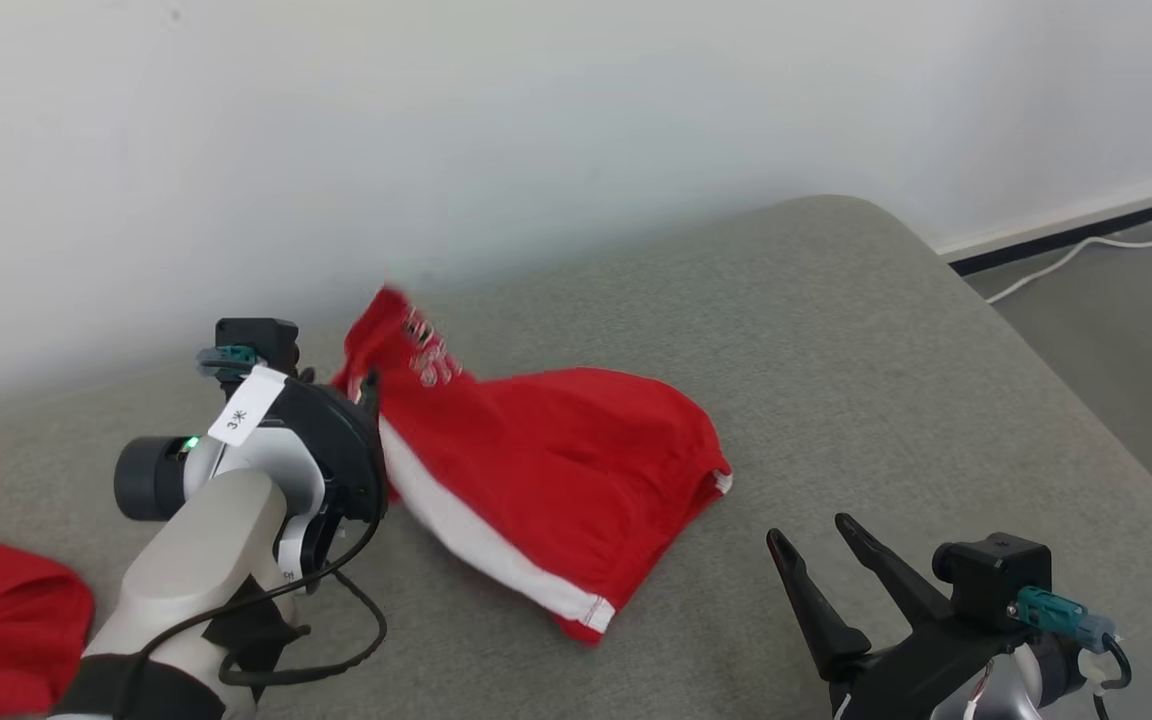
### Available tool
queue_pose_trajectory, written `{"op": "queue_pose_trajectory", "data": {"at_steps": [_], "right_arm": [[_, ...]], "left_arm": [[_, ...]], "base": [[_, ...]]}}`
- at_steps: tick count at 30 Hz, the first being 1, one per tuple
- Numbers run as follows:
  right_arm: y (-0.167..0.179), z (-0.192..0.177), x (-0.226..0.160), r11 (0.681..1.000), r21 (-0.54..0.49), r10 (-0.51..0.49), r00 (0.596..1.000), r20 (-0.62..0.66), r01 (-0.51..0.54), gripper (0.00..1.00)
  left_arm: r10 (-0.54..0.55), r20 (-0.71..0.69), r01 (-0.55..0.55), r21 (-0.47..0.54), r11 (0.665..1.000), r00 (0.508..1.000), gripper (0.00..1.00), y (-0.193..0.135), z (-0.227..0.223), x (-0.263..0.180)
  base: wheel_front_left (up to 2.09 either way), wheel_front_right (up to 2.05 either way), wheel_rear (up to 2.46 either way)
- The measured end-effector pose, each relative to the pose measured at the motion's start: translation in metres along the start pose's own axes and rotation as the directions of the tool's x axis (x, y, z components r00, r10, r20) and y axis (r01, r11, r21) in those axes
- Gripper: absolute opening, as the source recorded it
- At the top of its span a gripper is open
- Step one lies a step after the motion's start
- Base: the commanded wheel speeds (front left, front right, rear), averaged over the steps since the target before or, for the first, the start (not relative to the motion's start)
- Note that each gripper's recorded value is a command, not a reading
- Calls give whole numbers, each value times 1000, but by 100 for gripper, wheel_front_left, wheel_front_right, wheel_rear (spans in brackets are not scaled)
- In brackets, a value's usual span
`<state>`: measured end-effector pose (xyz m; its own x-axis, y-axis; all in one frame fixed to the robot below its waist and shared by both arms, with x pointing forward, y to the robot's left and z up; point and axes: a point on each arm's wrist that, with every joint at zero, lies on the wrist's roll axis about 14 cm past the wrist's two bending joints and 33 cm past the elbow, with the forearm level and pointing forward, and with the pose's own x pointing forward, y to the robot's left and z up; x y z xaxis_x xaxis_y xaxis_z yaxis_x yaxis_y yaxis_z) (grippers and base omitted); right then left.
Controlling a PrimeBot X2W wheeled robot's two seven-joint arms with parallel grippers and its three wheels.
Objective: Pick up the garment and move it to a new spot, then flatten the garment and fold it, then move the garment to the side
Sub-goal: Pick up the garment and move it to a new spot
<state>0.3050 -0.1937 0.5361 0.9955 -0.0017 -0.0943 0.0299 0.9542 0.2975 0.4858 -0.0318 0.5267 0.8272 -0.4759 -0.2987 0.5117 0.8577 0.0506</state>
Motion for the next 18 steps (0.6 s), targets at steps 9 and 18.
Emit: {"op": "queue_pose_trajectory", "data": {"at_steps": [9,18], "right_arm": [[15,-4,13,999,-5,53,999,-13,-53,100],[23,6,18,998,15,67,997,44,-68,100]], "left_arm": [[84,13,-84,-26,996,996,100,38,-12,-19],[58,177,-41,-100,994,982,100,32,-3,-45]], "base": [[0,0,0],[0,0,0]]}}
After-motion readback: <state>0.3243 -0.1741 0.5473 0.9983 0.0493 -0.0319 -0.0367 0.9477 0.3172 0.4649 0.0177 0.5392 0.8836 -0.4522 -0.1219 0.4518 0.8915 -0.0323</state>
